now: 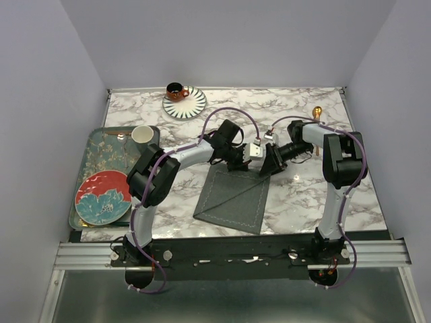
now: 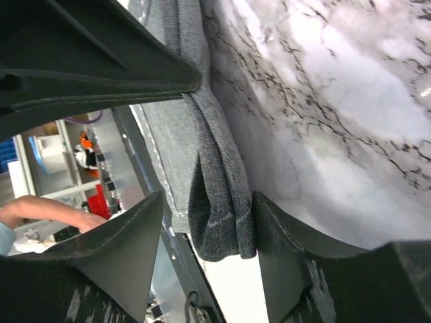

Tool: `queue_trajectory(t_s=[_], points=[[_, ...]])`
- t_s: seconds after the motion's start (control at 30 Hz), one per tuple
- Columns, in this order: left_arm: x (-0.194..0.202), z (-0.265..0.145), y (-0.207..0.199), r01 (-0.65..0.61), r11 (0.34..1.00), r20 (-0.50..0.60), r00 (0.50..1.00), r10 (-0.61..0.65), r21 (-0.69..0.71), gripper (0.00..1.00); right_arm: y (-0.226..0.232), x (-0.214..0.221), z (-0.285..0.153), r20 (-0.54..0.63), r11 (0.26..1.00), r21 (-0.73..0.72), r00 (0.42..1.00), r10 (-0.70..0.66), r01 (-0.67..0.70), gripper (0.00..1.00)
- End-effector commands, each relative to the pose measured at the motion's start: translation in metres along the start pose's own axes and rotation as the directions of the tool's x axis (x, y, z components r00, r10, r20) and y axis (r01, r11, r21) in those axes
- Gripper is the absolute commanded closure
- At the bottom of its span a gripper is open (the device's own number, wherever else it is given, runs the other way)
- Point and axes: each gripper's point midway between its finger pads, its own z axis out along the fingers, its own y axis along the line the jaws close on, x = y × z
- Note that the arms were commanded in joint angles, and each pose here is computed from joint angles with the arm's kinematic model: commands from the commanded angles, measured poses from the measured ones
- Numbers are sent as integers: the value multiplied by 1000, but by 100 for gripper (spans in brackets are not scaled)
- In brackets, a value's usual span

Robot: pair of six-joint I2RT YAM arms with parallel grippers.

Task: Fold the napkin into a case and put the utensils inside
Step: Pick up the upper triangle-folded napkin from the center of the board.

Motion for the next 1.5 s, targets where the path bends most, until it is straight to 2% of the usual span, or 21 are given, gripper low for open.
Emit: queue_trajectory(t_s=[0.0,0.07,0.23,0.3,0.53,0.63,0.67,0.73,0.77,0.8,0.87,1.0,1.03,1.07,1.17,1.23,1.33,1.47], points=[[-17,-10,-3,-24,1000,54,998,24,6,100,-3,-1,-6,-16,995,67,998,-66,67,42],[-17,-10,-3,-23,1000,53,998,22,9,100,-6,-1,-6,-18,995,77,998,-68,69,45],[-16,-9,-3,-23,1000,51,998,22,12,100,-9,0,-7,-26,993,95,997,-74,77,47],[-15,-9,-4,-23,1000,51,998,23,13,100,-10,-1,-7,-27,992,101,997,-72,75,51],[-15,-10,-4,-24,1000,52,998,23,18,100,-9,1,-9,-29,991,107,997,-76,78,55],[-14,-10,-6,-17,1000,50,999,16,24,100,-9,-3,-9,-19,991,107,997,-80,81,67],[-15,-10,-6,-18,999,52,998,17,26,100,-8,-4,-9,-16,991,103,997,-80,81,79],[-16,-13,-5,16,999,48,999,-17,28,88,-9,-6,-9,-11,990,106,996,-90,91,88],[-21,-18,-2,45,999,56,997,-47,26,71,-10,-6,-9,-12,990,109,996,-93,94,91],[-22,-22,-1,79,996,52,995,-80,30,63,-9,-7,-10,-12,988,113,995,-103,104,96],[-21,-40,9,168,985,45,985,-169,30,49,-9,-8,-11,-13,985,115,992,-124,125,98],[-1,-80,28,397,917,66,915,-398,25,36,-11,-8,-11,-42,971,147,982,-186,191,99],[6,-87,28,461,887,59,885,-462,27,31,-10,-7,-9,-55,966,147,977,-207,213,99],[17,-100,35,506,863,73,860,-505,18,29,-9,-8,-9,-58,960,155,972,-228,234,99],[39,-115,36,559,829,60,828,-558,2,26,-7,-6,-5,-82,939,170,954,-289,299,99],[45,-122,37,557,830,64,829,-556,-11,25,-3,-9,-5,-92,916,187,935,-344,355,99],[53,-131,34,529,849,57,848,-527,-19,23,5,-12,-2,-112,877,199,899,-423,437,99],[62,-138,27,434,901,36,901,-433,-25,14,13,-12,-2,-152,810,216,839,-523,544,99]])
